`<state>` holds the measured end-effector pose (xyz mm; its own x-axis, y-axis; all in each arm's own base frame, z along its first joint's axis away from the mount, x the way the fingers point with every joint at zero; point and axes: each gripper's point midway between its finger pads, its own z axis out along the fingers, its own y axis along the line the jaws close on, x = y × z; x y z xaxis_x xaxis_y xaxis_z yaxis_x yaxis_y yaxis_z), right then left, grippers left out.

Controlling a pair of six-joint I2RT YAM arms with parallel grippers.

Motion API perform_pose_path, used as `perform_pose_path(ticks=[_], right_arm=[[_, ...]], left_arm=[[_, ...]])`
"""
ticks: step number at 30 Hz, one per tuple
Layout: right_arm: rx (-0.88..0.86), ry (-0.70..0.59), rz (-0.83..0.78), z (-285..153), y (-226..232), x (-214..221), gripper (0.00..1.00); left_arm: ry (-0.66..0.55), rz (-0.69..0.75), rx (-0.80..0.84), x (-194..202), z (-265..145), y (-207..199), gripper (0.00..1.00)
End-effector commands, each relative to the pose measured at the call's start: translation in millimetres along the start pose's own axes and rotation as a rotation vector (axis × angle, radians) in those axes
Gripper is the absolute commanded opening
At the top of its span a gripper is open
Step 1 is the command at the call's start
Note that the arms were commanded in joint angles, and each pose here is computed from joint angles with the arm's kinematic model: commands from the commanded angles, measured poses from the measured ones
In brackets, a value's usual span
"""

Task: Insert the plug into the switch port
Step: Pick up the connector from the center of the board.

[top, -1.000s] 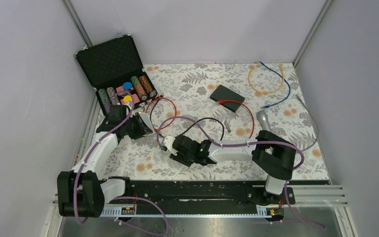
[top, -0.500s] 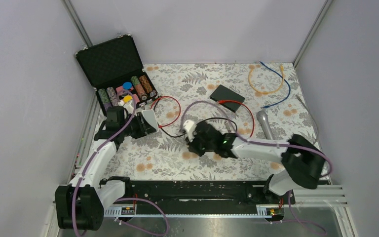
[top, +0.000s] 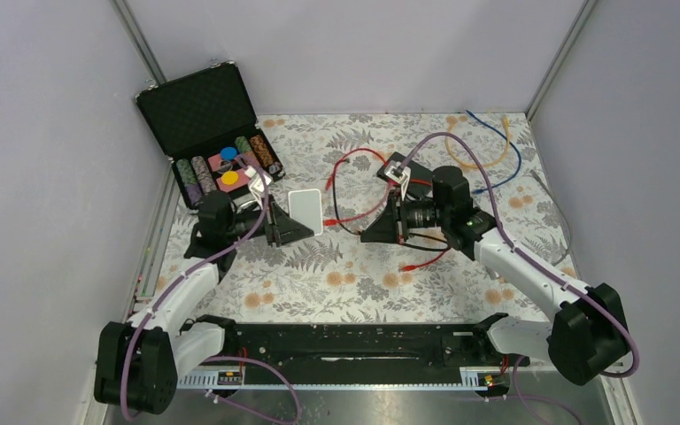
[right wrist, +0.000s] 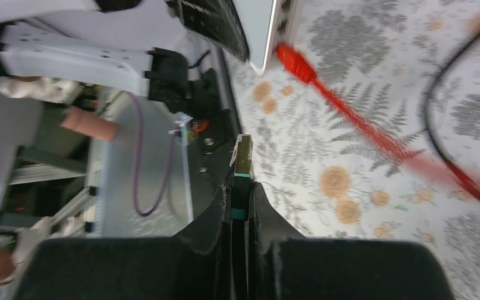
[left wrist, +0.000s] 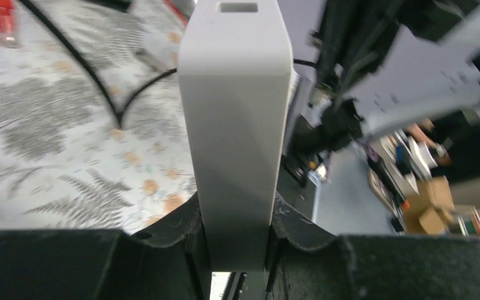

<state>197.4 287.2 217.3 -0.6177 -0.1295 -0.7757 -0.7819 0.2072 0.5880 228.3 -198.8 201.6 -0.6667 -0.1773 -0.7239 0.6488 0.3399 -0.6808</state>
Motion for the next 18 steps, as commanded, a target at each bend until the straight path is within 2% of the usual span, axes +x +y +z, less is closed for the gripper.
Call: perform_pose_path(ticks=[1,7,12,18], right_arm=[[-0.256,0.020,0.003,-14,53,-30,0.00],[-0.313,0.033,0.003,-24,51,-43,0.00],[-0.359,0.052,0.007,-24,45,-39,0.00],[-0.424,0.005,0.003,-19,49,-52,0.00]], left_arm=[[0.124,0.224,0.315,3,3,-55,0.00],[0.246,0.252,0.352,15,2,-55,0.00],[0.248,0.275,0.395,9,-5,-73,0.00],[0.251,0.288,0.427,12,-10,-87,0.00]])
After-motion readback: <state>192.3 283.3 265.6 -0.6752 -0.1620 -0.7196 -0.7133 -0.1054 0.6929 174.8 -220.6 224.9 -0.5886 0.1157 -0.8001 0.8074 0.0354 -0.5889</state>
